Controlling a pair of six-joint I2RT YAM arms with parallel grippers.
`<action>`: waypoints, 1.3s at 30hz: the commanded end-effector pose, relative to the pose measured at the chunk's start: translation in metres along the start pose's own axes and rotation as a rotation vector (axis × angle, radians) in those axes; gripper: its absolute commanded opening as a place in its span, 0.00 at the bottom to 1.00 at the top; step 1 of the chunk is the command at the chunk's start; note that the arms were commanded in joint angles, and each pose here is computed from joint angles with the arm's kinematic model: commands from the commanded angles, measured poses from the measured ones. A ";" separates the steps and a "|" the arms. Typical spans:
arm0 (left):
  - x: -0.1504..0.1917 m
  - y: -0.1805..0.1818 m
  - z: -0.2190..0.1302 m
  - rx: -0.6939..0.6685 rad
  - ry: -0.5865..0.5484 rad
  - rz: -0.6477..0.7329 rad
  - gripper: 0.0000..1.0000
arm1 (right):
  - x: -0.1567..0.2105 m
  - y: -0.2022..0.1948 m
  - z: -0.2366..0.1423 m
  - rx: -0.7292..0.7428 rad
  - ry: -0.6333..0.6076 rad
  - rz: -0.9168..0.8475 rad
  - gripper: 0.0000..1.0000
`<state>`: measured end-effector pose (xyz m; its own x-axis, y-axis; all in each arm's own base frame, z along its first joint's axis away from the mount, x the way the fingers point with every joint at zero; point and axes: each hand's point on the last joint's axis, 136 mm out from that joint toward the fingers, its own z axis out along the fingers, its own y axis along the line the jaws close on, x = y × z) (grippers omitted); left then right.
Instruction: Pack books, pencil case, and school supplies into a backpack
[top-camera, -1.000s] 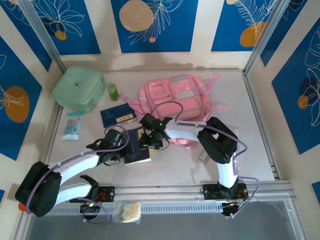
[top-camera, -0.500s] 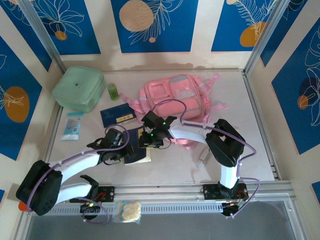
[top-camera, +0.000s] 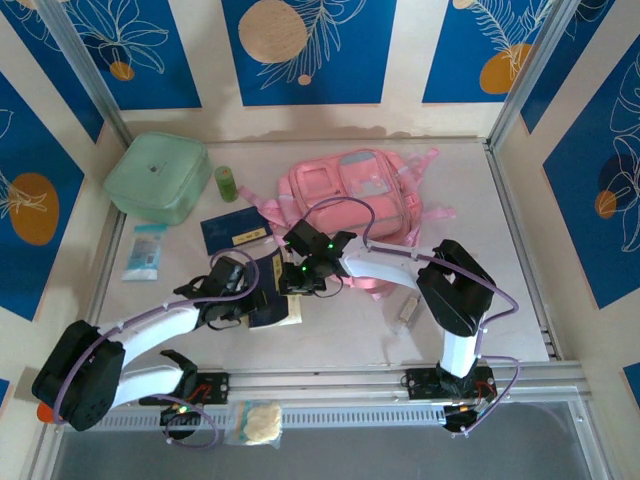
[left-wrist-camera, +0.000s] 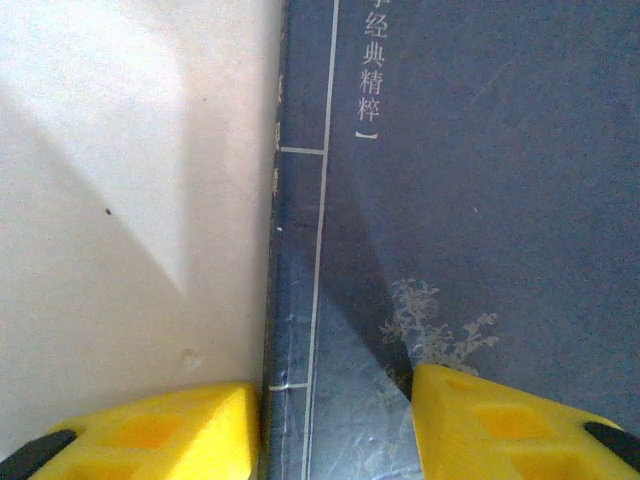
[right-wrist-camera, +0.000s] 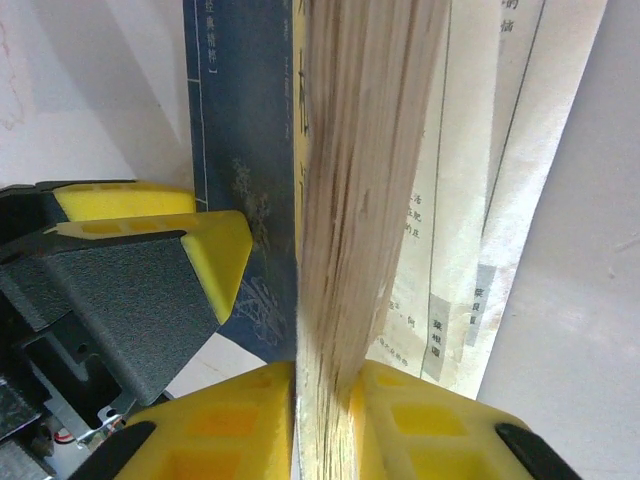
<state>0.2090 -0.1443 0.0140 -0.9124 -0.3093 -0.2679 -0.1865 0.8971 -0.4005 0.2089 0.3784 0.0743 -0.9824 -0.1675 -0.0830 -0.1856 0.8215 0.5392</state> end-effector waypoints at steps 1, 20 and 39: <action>-0.001 -0.030 0.009 0.155 0.003 0.034 0.46 | 0.007 0.006 0.005 -0.033 0.035 -0.002 0.20; -0.027 -0.038 -0.049 0.204 -0.124 0.042 0.59 | -0.005 0.052 -0.061 -0.177 -0.132 -0.108 0.00; -0.073 -0.135 -0.156 0.812 -0.213 0.130 0.69 | -0.016 0.056 -0.200 -0.500 -0.243 -0.235 0.00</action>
<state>0.2418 -0.1740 0.1736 -0.8241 -0.3781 -0.4218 0.1416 0.5835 -0.7997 0.2322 0.3206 0.2492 -0.9284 -0.0814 -0.3626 -0.3481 0.5325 0.7715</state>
